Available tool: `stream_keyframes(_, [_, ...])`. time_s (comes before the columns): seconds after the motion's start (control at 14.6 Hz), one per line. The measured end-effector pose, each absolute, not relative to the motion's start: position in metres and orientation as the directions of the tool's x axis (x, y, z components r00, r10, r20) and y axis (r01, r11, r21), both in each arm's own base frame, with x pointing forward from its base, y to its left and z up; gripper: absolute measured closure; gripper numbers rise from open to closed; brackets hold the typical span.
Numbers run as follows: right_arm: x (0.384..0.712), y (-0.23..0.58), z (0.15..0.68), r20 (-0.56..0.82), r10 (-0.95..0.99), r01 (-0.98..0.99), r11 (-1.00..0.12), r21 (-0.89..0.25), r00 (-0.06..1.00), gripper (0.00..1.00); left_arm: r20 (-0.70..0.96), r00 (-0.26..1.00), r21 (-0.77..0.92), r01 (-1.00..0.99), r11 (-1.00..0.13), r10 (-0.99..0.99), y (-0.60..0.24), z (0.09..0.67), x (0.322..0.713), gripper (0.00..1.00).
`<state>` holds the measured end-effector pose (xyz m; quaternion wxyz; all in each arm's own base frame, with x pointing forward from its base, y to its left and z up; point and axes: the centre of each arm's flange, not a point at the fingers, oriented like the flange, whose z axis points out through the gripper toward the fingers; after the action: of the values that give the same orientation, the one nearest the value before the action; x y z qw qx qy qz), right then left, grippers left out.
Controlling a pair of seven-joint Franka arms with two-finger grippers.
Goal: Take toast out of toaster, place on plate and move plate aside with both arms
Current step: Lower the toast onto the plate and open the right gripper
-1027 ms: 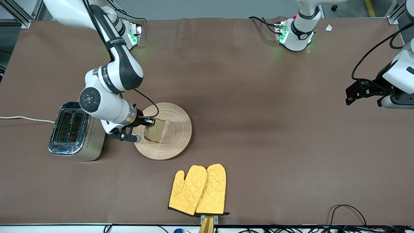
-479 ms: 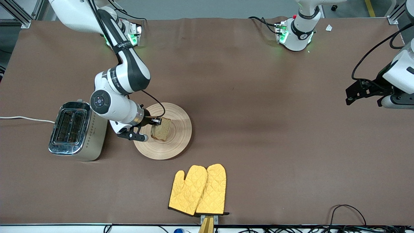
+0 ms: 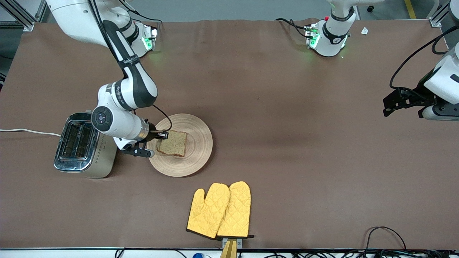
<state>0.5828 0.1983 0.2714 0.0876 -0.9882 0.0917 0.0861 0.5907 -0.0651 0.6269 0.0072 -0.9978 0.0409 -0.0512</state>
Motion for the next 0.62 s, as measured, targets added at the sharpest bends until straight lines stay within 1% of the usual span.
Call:
stream_keyframes(0.48, [0.582,0.178,0.238,-0.209,-0.164,-0.196,-0.97,-0.143,0.964,0.93,0.098,0.992,-0.019,-0.078,-0.997,-0.08,-0.061,0.625,0.592,0.0])
stream_keyframes(0.55, [0.582,0.177,0.235,-0.21,-0.161,-0.193,-0.971,-0.143,0.964,0.9,0.097,0.992,-0.019,-0.078,-0.997,-0.079,-0.06,0.625,0.592,0.0])
stream_keyframes(0.62, [0.583,0.176,0.233,-0.21,-0.161,-0.193,-0.971,-0.142,0.964,0.9,0.096,0.992,-0.019,-0.078,-0.997,-0.08,-0.06,0.624,0.592,0.0])
